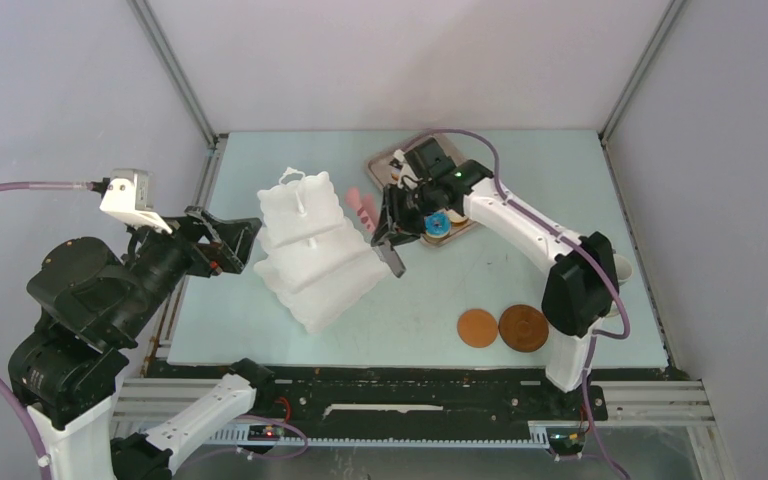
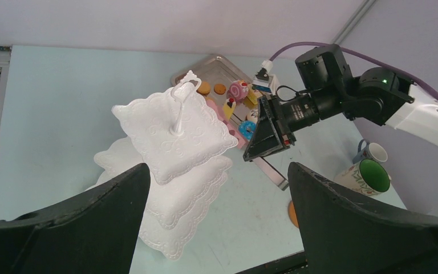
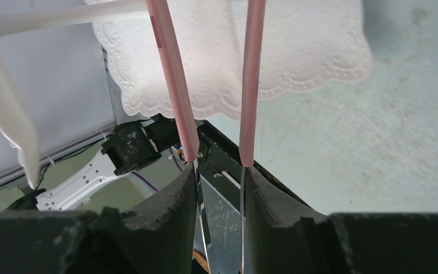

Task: Serve the afternoon tea

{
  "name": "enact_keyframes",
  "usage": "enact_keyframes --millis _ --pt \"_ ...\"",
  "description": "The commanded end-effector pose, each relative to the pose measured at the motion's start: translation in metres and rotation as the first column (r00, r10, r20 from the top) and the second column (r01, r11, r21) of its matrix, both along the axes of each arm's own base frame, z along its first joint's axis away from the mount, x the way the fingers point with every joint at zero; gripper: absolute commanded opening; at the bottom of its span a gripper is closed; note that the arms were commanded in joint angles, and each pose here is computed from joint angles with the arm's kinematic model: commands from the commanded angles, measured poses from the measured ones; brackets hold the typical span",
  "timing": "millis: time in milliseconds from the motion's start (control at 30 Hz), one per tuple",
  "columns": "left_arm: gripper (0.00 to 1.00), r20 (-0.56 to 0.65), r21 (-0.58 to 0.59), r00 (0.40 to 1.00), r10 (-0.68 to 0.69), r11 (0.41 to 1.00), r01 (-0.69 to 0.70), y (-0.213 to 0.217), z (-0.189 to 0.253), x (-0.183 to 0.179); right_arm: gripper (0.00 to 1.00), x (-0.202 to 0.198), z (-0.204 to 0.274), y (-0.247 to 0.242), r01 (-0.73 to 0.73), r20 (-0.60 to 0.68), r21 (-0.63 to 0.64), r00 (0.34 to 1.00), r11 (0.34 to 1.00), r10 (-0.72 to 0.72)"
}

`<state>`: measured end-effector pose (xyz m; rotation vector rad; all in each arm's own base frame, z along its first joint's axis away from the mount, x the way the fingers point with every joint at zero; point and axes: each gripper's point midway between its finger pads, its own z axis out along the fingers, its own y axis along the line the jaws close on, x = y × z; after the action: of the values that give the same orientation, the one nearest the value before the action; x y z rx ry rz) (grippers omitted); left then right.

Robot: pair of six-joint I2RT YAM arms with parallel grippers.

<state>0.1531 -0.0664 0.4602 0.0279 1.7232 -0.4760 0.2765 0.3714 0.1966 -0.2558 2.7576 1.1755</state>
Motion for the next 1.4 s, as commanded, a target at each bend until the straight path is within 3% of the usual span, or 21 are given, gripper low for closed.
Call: enact_keyframes --millis 0,300,600,1033,1367 --pt "0.98 0.01 0.015 1.0 -0.019 1.0 0.019 -0.004 0.003 0.003 0.36 0.011 0.029 -0.031 0.074 0.063 0.044 0.995 0.996 -0.077" --pt "0.98 0.001 -0.009 1.0 0.004 1.0 -0.004 -0.003 0.007 0.007 0.36 0.031 0.021 -0.135 0.223 0.073 -0.002 0.972 0.975 -0.222" --pt "0.98 -0.024 -0.066 1.0 0.014 0.998 -0.016 -0.011 0.009 0.017 0.36 0.041 -0.021 -0.217 0.311 -0.065 -0.008 0.948 0.95 -0.311" --pt "0.97 -0.052 -0.078 0.998 0.02 0.997 -0.024 -0.018 0.003 0.031 0.38 0.064 -0.071 -0.24 0.328 -0.184 0.099 0.934 0.94 -0.306" --pt "0.97 -0.053 -0.017 0.999 0.005 1.0 -0.006 -0.02 0.003 0.037 0.38 0.07 -0.097 -0.242 0.342 -0.241 0.085 0.919 0.936 -0.313"
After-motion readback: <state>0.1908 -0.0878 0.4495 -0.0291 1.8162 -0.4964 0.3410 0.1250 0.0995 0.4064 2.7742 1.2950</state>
